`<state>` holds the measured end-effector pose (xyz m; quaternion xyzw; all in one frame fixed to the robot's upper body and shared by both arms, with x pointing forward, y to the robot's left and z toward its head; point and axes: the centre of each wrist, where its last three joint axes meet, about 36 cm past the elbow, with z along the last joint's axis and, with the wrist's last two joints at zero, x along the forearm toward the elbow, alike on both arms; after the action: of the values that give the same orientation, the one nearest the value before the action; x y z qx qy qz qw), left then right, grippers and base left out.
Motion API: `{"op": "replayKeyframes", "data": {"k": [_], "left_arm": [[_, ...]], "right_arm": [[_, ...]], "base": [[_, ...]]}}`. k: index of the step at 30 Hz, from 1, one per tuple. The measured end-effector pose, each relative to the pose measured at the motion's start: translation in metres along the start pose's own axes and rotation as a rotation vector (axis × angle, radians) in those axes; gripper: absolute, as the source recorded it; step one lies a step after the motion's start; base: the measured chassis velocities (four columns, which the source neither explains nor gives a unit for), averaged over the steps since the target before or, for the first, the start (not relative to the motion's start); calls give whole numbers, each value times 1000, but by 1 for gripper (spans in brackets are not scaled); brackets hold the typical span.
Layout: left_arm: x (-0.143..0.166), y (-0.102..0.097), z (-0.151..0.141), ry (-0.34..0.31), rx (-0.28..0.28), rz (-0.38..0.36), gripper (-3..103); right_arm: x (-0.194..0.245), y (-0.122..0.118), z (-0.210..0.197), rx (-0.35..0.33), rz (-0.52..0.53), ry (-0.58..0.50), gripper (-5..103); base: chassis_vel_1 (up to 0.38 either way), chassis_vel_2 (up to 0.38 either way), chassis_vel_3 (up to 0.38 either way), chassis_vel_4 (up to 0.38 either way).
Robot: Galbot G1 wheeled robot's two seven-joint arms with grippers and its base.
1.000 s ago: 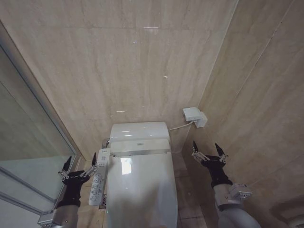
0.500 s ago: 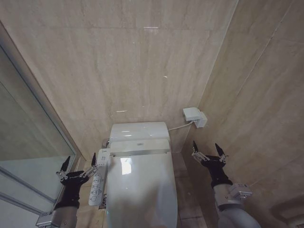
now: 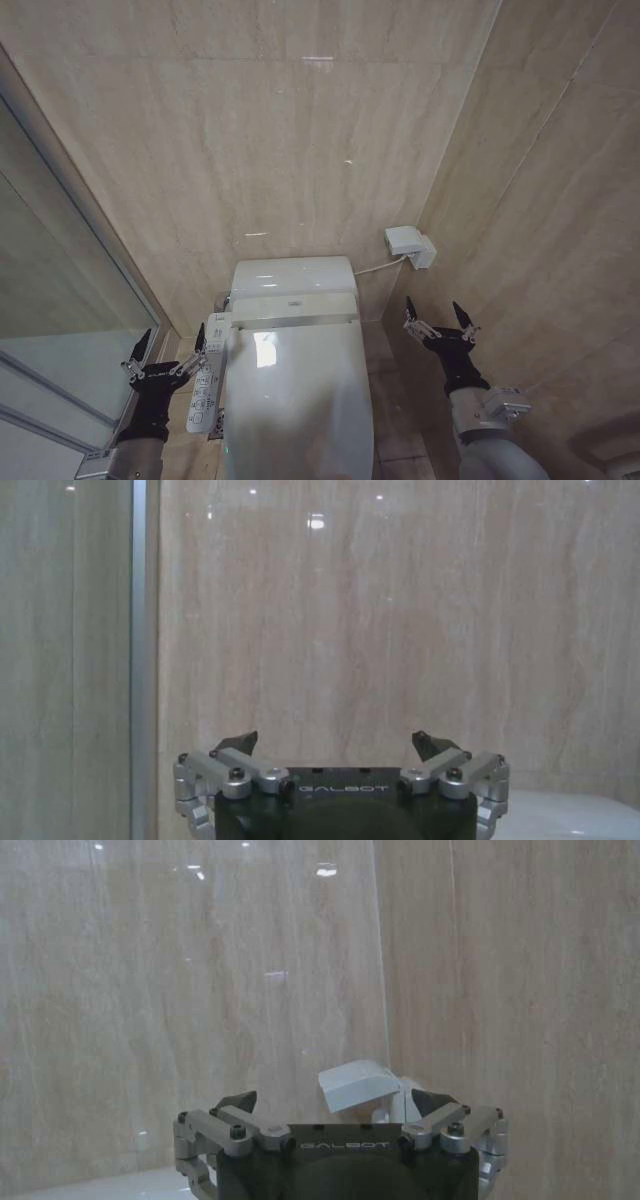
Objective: Open the toilet lid, clean the toilet bowl with a toilet brush, close the toilet lid, and flush.
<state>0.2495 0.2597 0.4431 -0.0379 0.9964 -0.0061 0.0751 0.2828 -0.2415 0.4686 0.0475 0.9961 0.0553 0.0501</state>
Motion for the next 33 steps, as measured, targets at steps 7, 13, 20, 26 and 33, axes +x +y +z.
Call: {"op": "replayKeyframes", "data": {"k": [7,13,20,26,33], "left_arm": [[-1,0,5,-2,-20,8,100],[-1,0,5,-2,-20,8,100],[-1,0,5,-1,-19,8,100],[-1,0,5,-1,-19,8,100],[-1,0,5,-1,-19,8,100]], "right_arm": [[0,0,0,0,0,0,100],[0,0,0,0,0,0,100],[0,0,0,0,0,0,100],[0,0,0,0,0,0,100],[0,0,0,0,0,0,100]], "base": [[0,0,0,0],[0,0,0,0],[0,0,0,0],[0,0,0,0],[0,0,0,0]]}}
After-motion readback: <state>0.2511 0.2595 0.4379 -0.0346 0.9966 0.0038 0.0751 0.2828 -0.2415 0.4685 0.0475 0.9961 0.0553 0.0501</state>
